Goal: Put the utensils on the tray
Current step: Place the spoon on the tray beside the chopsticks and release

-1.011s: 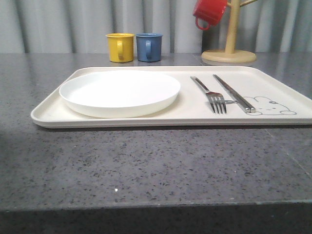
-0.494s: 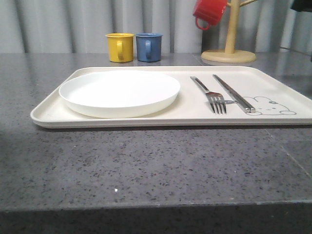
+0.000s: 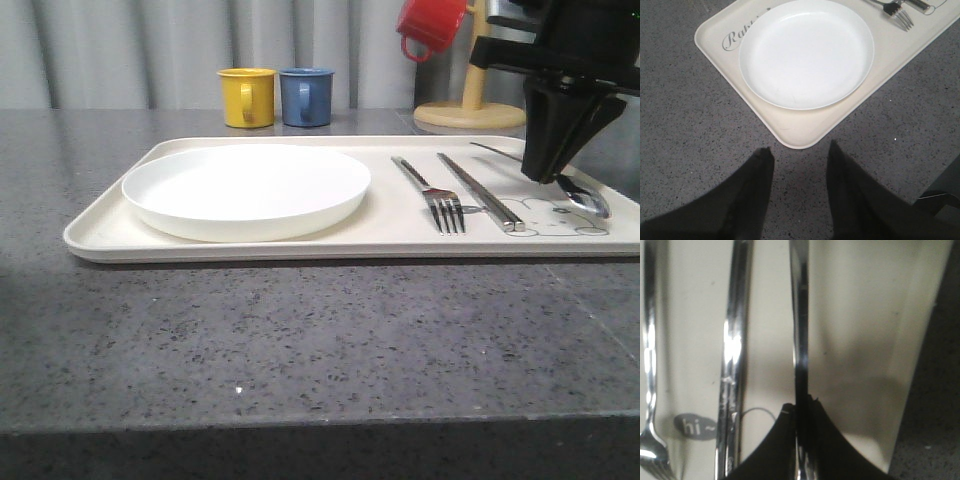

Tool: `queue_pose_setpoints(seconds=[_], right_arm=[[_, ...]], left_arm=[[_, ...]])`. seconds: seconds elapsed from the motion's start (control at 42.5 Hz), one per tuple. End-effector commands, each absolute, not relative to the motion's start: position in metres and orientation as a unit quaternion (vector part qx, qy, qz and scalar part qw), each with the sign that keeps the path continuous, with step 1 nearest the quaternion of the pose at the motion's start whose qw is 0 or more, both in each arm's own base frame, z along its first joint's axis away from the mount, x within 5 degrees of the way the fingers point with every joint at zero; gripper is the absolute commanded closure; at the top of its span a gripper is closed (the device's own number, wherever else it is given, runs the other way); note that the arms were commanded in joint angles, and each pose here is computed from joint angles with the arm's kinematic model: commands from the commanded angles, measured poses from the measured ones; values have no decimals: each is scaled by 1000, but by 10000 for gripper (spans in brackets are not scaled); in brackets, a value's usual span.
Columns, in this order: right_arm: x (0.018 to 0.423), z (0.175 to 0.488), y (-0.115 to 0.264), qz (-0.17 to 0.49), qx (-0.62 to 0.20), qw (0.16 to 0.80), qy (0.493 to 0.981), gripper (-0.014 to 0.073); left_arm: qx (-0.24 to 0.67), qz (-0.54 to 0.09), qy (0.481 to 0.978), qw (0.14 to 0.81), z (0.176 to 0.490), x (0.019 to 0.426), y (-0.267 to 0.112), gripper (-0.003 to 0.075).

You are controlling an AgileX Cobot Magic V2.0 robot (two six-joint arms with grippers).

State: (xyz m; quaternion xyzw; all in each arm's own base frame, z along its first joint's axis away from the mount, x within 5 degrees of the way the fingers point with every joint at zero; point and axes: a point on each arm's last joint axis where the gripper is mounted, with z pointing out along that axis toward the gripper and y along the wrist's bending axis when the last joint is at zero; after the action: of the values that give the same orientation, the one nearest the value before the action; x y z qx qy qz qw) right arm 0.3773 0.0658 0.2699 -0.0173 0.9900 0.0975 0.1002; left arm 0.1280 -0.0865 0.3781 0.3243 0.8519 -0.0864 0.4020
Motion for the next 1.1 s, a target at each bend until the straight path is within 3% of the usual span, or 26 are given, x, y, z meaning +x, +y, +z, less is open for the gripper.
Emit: queue_pose_setpoints(seconds=[0.0,0.165,0.259,0.423,0.658,1.081], right_arm=[[379,291,64,100,0,148,984,544],[383,284,64,99,0,140,985,355],[381,291,64,100,-1,157,983,296],[360,331,61,97,-31,208,973,295],[292,385,79,78,-140,276,948,298],[172,387,60,65,-180,328,925,339]], left_arm=[[312,-104,834,442,392,128,-88,462],[312,-104,834,442,392,128,-88,462],[312,-104,834,442,392,128,-88,462],[312,-104,834,442,392,128,-88,462],[312,-104,834,444,392,128,-88,462],[310,-102,837,440,392,128,-87,462]])
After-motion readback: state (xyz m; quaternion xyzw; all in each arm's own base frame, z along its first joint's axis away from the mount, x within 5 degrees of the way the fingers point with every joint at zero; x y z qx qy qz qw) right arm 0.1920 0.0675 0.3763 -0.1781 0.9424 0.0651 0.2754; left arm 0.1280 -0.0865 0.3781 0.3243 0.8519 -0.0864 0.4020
